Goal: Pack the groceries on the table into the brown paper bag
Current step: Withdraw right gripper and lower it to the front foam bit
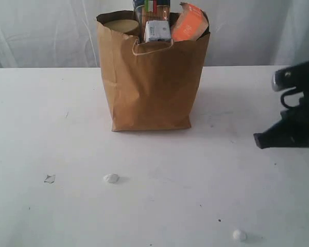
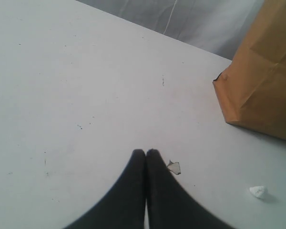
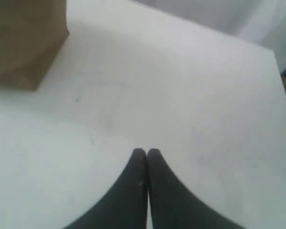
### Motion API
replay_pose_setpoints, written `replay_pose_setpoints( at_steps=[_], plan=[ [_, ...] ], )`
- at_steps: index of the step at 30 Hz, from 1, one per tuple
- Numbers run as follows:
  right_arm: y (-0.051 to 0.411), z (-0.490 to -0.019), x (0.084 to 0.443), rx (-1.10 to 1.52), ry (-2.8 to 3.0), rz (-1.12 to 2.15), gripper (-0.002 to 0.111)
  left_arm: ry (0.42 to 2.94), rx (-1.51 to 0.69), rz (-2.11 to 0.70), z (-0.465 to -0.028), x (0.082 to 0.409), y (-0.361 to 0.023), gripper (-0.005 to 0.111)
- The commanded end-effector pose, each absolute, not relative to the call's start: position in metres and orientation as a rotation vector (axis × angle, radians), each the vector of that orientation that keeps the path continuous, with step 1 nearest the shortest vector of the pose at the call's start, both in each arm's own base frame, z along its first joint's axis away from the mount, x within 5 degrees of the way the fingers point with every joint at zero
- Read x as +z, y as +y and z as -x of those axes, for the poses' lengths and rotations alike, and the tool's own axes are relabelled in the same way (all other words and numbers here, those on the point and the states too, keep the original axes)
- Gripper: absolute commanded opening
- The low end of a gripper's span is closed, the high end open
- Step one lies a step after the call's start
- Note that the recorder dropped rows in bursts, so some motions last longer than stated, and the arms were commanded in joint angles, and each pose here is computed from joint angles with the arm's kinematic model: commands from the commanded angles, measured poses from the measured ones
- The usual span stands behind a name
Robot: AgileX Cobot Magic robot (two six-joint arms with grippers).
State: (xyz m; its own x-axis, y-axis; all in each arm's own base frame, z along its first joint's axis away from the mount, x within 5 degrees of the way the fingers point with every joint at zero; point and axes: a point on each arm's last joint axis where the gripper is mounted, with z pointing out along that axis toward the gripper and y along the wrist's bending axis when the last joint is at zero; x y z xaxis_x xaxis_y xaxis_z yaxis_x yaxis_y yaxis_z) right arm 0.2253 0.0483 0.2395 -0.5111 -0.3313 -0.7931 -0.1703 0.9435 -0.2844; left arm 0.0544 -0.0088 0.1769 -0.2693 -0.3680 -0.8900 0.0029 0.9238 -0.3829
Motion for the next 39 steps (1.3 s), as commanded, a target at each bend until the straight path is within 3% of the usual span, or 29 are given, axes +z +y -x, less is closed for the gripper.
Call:
replay_pose_setpoints(
  at_steps=[1, 7, 12, 13, 16, 20, 23, 26, 35, 39],
  plan=[
    [0.026, -0.216, 0.218, -0.267, 2.2, -0.148, 0.0, 1.811, -0.375, 0.284, -0.054, 0.176, -0.009, 0.0],
    [0.037, -0.222, 0.231, 0.158, 2.09, -0.581, 0.0, 1.811, -0.375, 0.284, -0.054, 0.176, -0.009, 0.0],
    [0.045, -0.228, 0.239, 0.719, 1.752, -1.365, 0.0, 1.811, -0.375, 0.284, -0.054, 0.176, -0.009, 0.0],
    [0.046, -0.229, 0.241, 0.733, 1.746, -1.351, 0.0, 1.811, -0.375, 0.284, -0.054, 0.176, -0.009, 0.0],
    [0.056, -0.237, 0.258, 0.48, 1.908, -0.518, 0.0, 1.811, -0.375, 0.284, -0.054, 0.176, -0.009, 0.0],
    [0.065, -0.248, 0.268, 0.324, 2.097, 0.059, 0.0, 1.811, -0.375, 0.284, -0.054, 0.176, -0.009, 0.0],
    [0.076, -0.243, 0.26, 0.319, 2.25, 0.447, 0.0, 1.811, -0.375, 0.284, -0.054, 0.176, -0.009, 0.0],
    [0.085, -0.217, 0.232, 0.494, 2.6, 0.821, 0.0, 1.811, -0.375, 0.284, -0.054, 0.176, -0.009, 0.0],
    [0.089, -0.205, 0.214, 0.548, 2.793, 0.97, 0.0, 1.811, -0.375, 0.284, -0.054, 0.176, -0.009, 0.0],
    [0.093, -0.205, 0.206, 0.519, 2.803, 1.064, 0.009, 1.811, -0.375, 0.284, -0.054, 0.176, -0.009, 0.0]
  ],
)
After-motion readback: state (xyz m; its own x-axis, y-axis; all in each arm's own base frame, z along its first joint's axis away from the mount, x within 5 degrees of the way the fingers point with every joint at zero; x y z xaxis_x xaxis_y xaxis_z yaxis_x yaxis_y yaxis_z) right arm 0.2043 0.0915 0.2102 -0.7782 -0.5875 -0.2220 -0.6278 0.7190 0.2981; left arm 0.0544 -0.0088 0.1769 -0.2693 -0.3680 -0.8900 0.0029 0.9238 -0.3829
